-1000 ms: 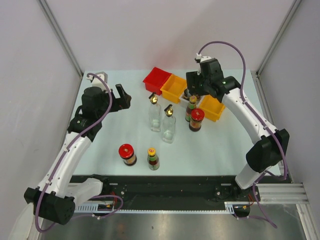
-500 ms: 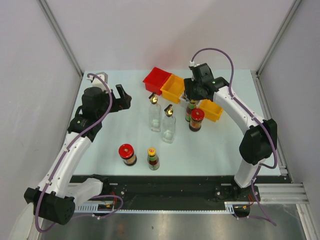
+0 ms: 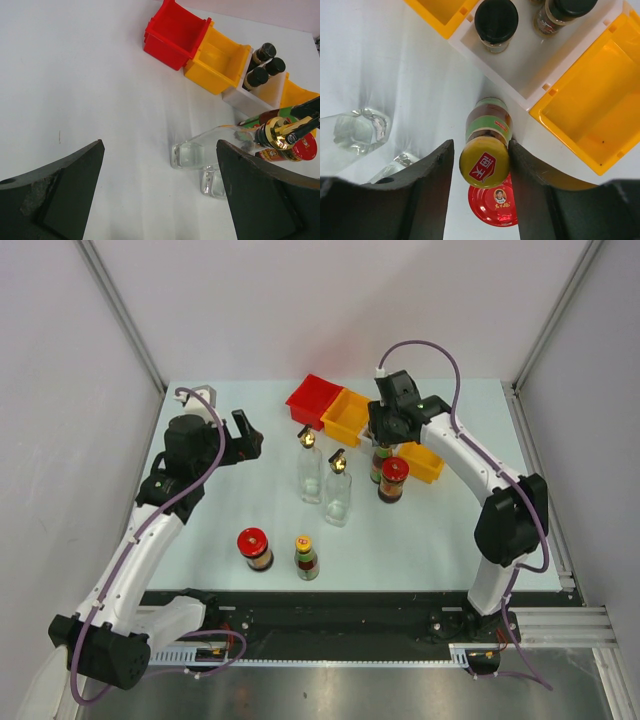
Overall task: Organize the condiment bottles
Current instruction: Pick up the bottle from the center of the board.
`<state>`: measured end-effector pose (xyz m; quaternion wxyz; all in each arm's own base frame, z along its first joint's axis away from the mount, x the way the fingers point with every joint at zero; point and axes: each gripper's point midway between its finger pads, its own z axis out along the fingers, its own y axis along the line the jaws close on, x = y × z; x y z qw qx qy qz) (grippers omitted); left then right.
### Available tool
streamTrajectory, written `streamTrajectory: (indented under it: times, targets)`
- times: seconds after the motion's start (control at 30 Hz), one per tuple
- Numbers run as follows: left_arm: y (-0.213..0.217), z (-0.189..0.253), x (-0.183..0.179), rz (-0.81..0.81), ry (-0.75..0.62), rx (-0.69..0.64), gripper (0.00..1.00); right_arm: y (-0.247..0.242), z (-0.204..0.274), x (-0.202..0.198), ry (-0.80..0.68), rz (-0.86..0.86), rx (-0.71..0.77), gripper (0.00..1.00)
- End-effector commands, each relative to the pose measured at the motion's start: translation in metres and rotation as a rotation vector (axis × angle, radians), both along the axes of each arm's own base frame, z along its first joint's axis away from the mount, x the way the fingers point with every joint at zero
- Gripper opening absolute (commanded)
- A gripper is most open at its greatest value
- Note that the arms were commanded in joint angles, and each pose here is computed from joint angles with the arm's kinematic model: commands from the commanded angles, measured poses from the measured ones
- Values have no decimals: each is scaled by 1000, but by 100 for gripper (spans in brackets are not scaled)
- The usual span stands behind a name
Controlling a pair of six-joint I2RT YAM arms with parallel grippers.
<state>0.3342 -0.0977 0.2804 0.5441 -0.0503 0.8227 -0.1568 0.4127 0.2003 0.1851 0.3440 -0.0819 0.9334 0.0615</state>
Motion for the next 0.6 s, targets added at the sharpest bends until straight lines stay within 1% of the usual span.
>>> streamTrajectory:
  times: [0.0,0.1,0.2,0.3,0.33,0.4,0.43,0.5,0.57]
  targets:
    - [2,7,0,-1,-31,4,100,1,-2,1,4,-15,-24,51]
    - [2,7,0,-1,-31,4,100,0,-4,1,7,-18,-32,51]
    - [2,6,1,-2,-29,2,100,0,-6,2,7,-21,-34,48]
    - [2,6,0,-1,-29,3,100,2,-5,4,5,-17,-30,33]
    - [2,6,0,-1,-30,4,100,2,-5,4,5,-18,-32,23]
    - [3,7,0,1,-31,5,100,2,-2,5,-4,-22,-28,14]
    - [3,7,0,-1,-30,6,100,3,1,4,-10,-19,-26,6]
    - [3,6,0,2,-29,7,100,3,8,6,-25,-23,-22,0]
    - [3,7,0,1,-30,5,100,3,17,6,-49,-26,-22,0]
